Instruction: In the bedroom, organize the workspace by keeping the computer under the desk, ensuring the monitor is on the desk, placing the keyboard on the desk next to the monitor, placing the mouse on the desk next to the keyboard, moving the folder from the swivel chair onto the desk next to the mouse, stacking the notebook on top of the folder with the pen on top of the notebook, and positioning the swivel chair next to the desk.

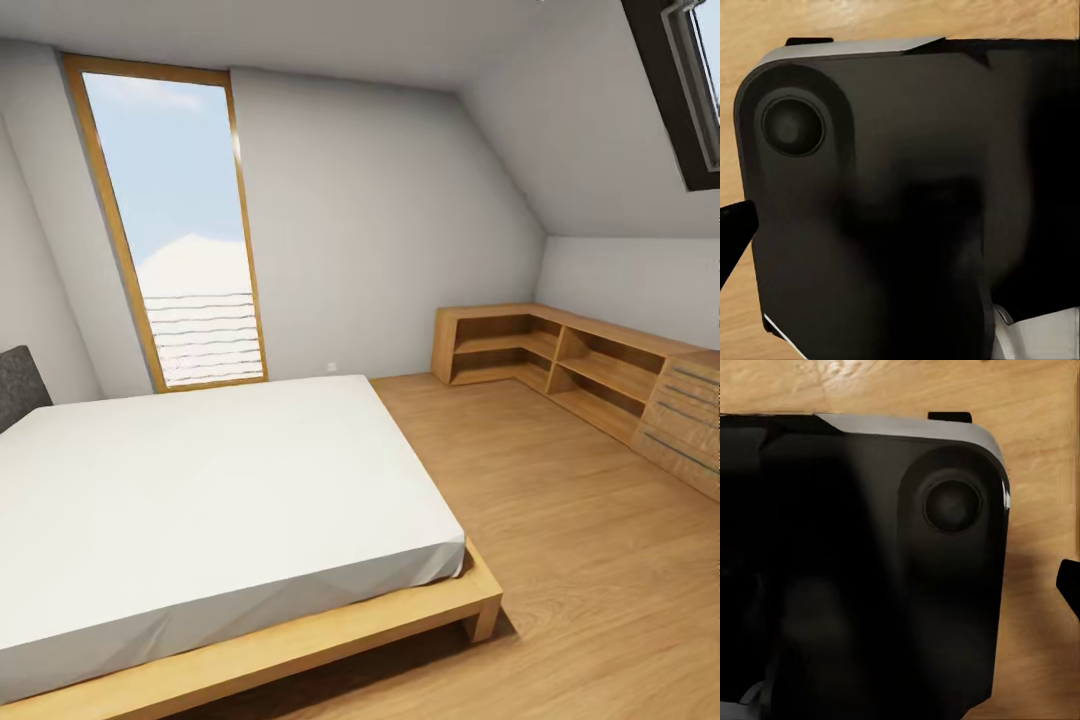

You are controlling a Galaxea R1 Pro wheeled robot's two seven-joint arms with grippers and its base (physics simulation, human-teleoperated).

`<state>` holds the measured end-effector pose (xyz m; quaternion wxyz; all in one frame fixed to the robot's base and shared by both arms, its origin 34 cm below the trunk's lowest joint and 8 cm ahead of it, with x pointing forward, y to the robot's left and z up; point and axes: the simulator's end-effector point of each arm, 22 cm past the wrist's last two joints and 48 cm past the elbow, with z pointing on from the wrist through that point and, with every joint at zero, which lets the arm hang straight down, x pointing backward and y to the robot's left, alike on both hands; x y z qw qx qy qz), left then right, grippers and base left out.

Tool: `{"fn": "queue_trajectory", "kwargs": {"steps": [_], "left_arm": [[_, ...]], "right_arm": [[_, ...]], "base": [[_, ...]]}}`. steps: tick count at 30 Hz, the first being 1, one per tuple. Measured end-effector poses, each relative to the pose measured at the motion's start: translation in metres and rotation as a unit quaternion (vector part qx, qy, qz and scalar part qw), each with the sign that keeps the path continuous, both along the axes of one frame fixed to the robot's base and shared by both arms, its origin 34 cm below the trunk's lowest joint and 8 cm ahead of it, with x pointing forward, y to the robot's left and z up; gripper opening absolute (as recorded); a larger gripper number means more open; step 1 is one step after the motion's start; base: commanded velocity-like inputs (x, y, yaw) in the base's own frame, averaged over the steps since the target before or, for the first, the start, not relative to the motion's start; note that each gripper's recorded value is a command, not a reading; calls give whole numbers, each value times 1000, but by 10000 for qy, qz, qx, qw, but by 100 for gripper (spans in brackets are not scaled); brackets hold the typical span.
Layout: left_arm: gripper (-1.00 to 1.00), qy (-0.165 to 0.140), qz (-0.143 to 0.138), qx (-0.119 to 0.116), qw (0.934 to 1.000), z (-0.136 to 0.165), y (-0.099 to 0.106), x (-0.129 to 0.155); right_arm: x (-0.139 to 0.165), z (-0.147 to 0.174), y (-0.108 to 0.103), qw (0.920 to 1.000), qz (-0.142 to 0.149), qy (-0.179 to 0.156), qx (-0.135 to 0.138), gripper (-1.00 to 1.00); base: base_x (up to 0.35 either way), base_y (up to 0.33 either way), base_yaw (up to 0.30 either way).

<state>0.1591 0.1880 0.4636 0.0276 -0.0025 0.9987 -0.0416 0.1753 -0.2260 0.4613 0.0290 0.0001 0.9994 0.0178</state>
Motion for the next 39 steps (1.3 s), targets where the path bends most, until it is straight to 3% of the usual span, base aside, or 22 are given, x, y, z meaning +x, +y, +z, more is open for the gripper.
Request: {"fn": "queue_trajectory", "kwargs": {"steps": [7, 26, 27, 39], "left_arm": [[100, -184, 18, -3, 9998, 12, 0, 8], [100, -190, 11, -25, 9998, 41, -4, 8], [100, -193, 10, -26, 9998, 42, -4, 8], [100, -254, 16, -27, 9997, 60, -4, 13]], "right_arm": [[14, 12, 0, 9998, 24, -218, 6, 100], [36, 44, 2, 9972, 11, -743, 14, 100], [52, 50, 2, 9937, -1, -1123, 15, 100], [51, 67, 3, 9936, -9, -1126, 27, 100]], "base": [[0, 0, -222], [0, 0, -258], [0, 0, -259], [0, 0, -254]]}}
